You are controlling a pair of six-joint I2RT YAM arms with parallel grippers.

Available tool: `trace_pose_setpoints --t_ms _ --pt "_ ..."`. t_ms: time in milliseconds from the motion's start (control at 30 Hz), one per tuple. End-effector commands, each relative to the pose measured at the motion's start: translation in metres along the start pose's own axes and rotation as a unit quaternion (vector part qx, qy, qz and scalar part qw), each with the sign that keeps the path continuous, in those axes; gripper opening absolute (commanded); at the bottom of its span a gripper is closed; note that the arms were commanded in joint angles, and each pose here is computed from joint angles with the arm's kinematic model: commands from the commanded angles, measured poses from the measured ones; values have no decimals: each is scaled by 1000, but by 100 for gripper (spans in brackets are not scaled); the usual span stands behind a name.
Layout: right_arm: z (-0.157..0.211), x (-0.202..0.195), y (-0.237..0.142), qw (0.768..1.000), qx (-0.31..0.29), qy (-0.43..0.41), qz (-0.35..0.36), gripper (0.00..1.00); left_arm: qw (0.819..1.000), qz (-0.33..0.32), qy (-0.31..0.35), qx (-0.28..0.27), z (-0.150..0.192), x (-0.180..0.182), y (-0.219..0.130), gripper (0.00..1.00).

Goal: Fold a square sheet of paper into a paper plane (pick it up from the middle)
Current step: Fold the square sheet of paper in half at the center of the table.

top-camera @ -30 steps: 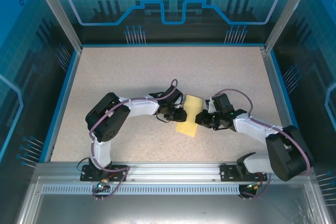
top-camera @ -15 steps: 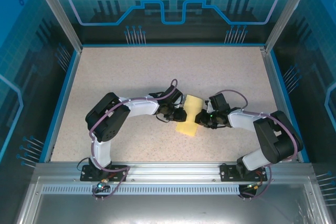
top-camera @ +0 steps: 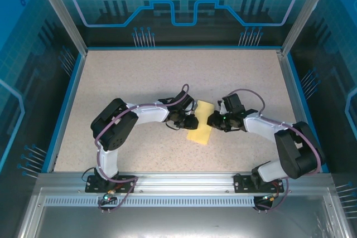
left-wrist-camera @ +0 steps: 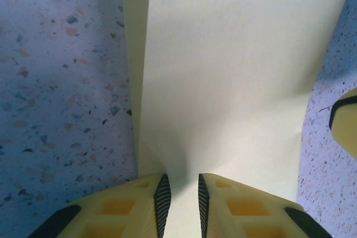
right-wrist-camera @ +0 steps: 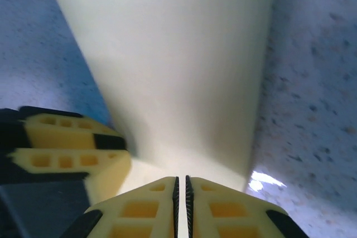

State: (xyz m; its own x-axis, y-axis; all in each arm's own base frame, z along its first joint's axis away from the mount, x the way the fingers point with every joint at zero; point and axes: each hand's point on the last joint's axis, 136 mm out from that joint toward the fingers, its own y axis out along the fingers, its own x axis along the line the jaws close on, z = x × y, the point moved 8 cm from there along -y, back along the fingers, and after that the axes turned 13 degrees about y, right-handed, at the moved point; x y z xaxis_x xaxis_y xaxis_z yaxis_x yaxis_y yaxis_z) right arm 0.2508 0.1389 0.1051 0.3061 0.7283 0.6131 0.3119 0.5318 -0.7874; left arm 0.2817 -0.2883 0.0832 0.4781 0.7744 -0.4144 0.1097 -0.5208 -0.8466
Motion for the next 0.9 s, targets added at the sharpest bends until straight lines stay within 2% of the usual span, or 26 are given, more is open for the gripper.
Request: trace_pose_setpoints --t_ms 0,400,867 --pt "-11 10 5 1000 -2 8 -26 14 996 -68 -16 50 19 27 11 26" --pt "-22 -9 30 1000 0 12 8 13 996 -72 -14 56 22 29 12 26" --pt "-34 -30 18 997 -22 31 69 14 994 -91 -19 65 27 36 16 26"
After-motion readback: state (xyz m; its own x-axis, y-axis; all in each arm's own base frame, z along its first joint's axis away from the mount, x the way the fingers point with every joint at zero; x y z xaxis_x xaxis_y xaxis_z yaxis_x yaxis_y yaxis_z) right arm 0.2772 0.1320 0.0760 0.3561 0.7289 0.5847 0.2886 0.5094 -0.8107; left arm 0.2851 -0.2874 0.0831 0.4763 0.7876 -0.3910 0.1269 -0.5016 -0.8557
